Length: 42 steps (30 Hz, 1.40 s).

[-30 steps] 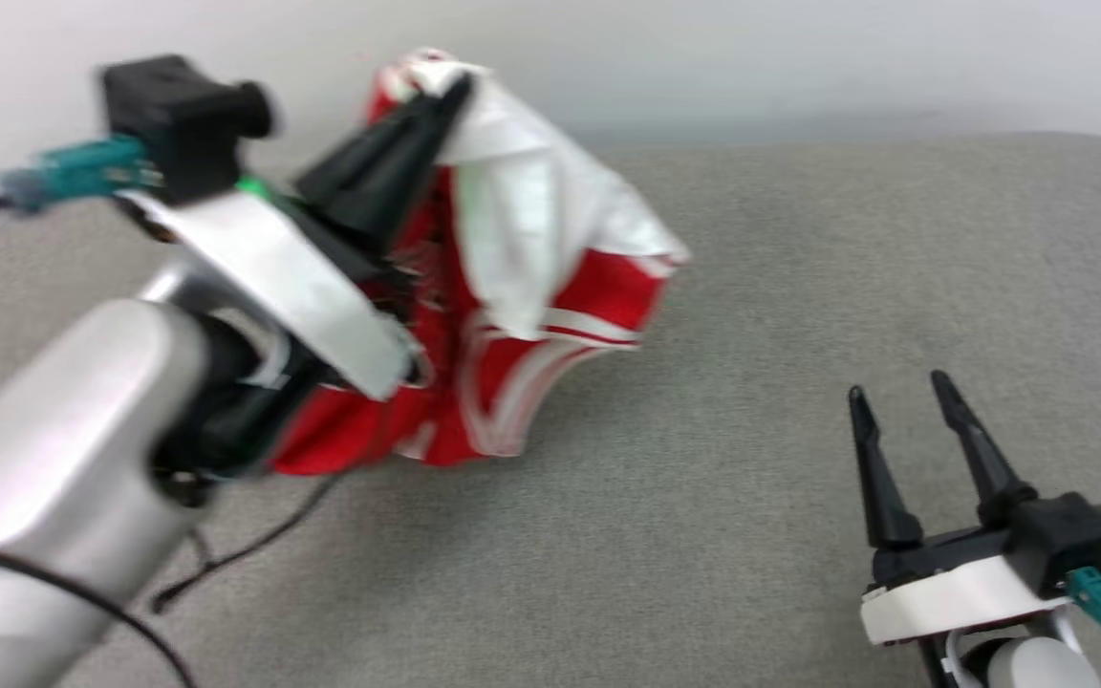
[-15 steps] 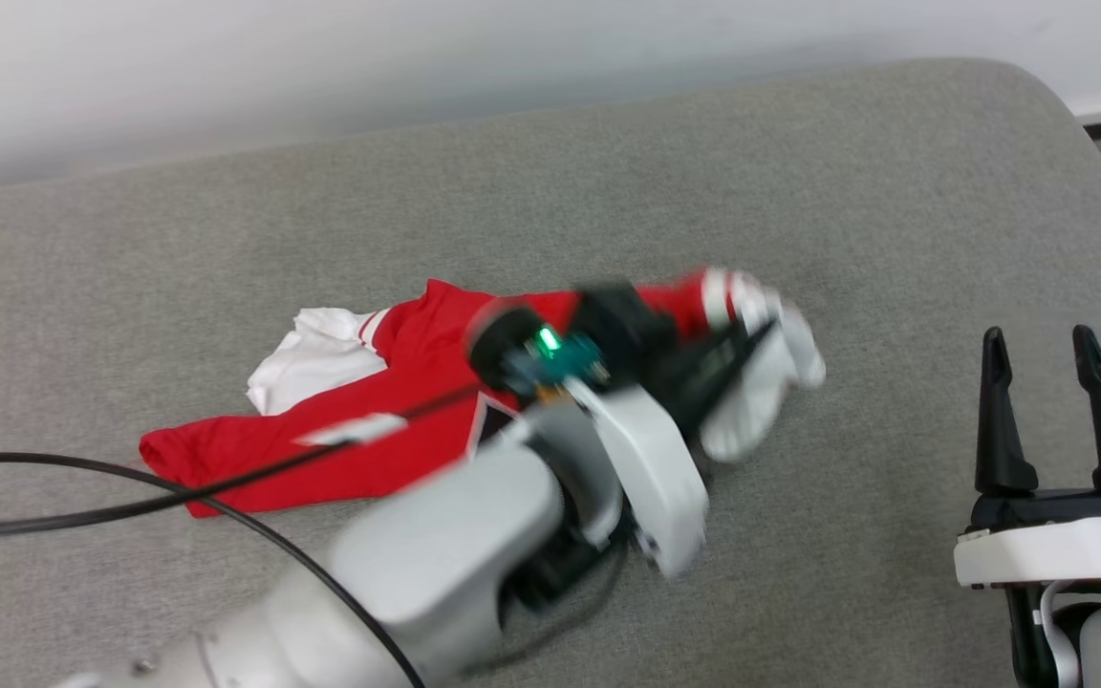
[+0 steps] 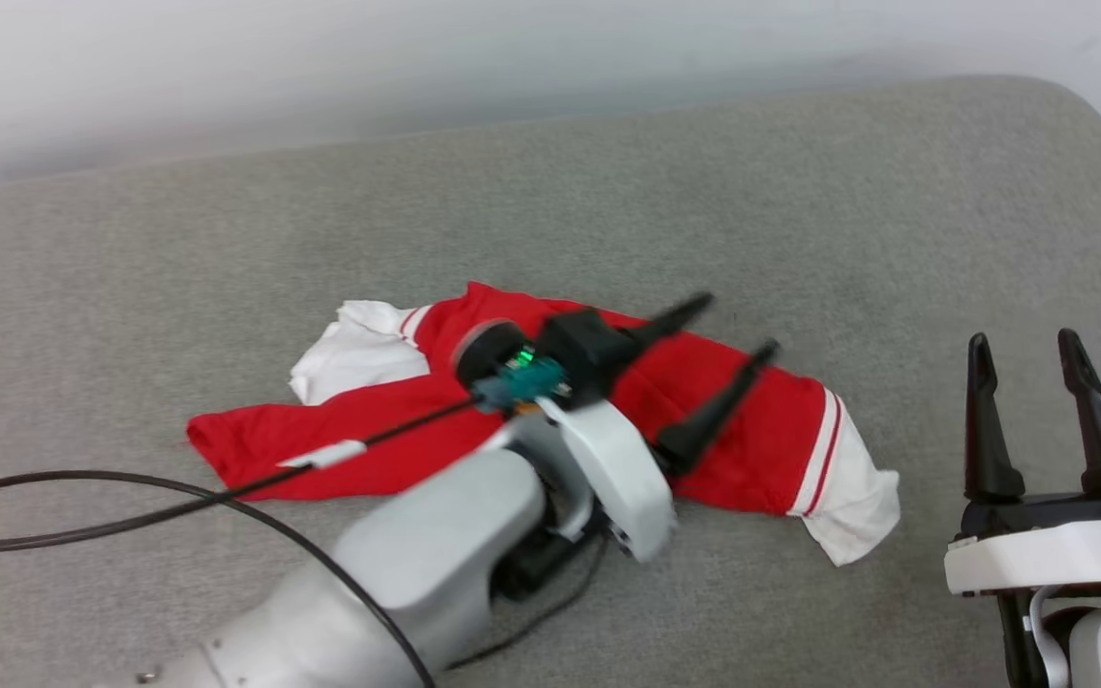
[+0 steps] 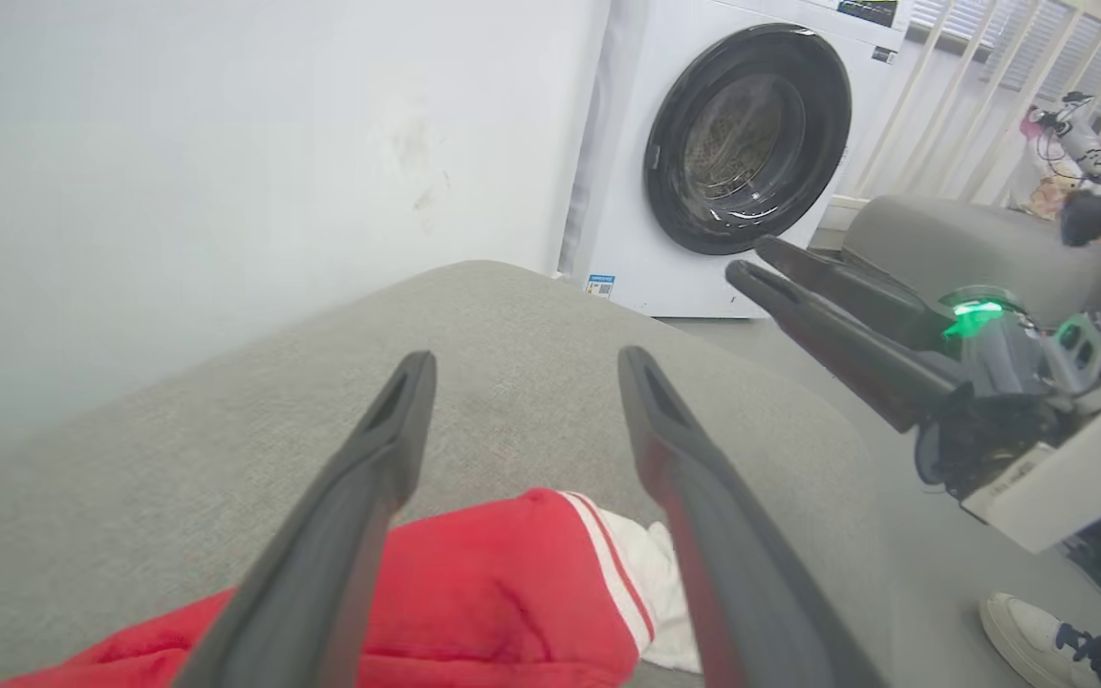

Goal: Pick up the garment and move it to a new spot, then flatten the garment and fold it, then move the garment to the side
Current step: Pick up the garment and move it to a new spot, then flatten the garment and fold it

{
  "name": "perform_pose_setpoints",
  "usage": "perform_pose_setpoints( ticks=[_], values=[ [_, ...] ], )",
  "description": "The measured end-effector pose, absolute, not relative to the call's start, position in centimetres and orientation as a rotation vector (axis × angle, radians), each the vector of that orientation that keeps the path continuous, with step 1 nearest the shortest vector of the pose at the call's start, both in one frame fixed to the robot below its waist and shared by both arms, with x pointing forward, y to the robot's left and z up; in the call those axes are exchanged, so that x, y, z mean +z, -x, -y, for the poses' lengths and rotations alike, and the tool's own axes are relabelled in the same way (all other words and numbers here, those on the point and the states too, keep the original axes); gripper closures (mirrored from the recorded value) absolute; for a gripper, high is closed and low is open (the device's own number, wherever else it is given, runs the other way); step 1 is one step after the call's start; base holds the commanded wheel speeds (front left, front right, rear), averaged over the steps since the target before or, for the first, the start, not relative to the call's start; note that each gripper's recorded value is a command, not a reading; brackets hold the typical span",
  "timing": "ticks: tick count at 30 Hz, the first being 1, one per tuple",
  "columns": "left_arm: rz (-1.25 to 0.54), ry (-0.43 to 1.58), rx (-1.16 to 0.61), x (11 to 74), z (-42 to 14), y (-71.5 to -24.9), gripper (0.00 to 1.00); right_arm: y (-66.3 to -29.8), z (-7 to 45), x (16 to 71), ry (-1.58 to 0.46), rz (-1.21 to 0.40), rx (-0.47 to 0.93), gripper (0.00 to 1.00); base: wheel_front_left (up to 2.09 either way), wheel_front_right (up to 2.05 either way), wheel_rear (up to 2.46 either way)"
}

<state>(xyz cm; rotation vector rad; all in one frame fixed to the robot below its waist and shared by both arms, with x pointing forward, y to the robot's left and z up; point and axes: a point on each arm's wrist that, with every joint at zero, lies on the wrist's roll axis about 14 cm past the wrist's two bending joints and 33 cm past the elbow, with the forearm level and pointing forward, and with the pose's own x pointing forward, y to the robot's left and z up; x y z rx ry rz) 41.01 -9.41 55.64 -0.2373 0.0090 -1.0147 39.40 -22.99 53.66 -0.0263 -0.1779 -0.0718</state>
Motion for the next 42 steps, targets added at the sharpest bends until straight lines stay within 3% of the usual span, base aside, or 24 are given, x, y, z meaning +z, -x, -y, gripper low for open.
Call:
perform_pose_setpoints(
  ticks=[8,19,30,42],
  values=[
    [0.255,0.093,-0.658,62.9,-2.6,-46.4,0.00,-39.5,20.2,54.7,0.024,0.209,0.008,0.00,0.00,0.00,0.00],
    [0.342,-0.038,-0.262,63.6,-17.9,-43.4,0.00,-39.8,17.0,56.6,0.014,0.270,0.103,0.00,0.00,0.00,0.00],
    [0.265,0.076,-0.131,58.5,-19.3,-37.8,0.00,-38.7,14.8,58.0,-0.004,0.316,0.167,0.00,0.00,0.00,0.00],
    [0.120,0.087,-0.202,52.9,-17.1,-35.7,0.00,-38.1,15.1,57.7,0.008,0.305,0.157,0.00,0.00,0.00,0.00]
  ],
)
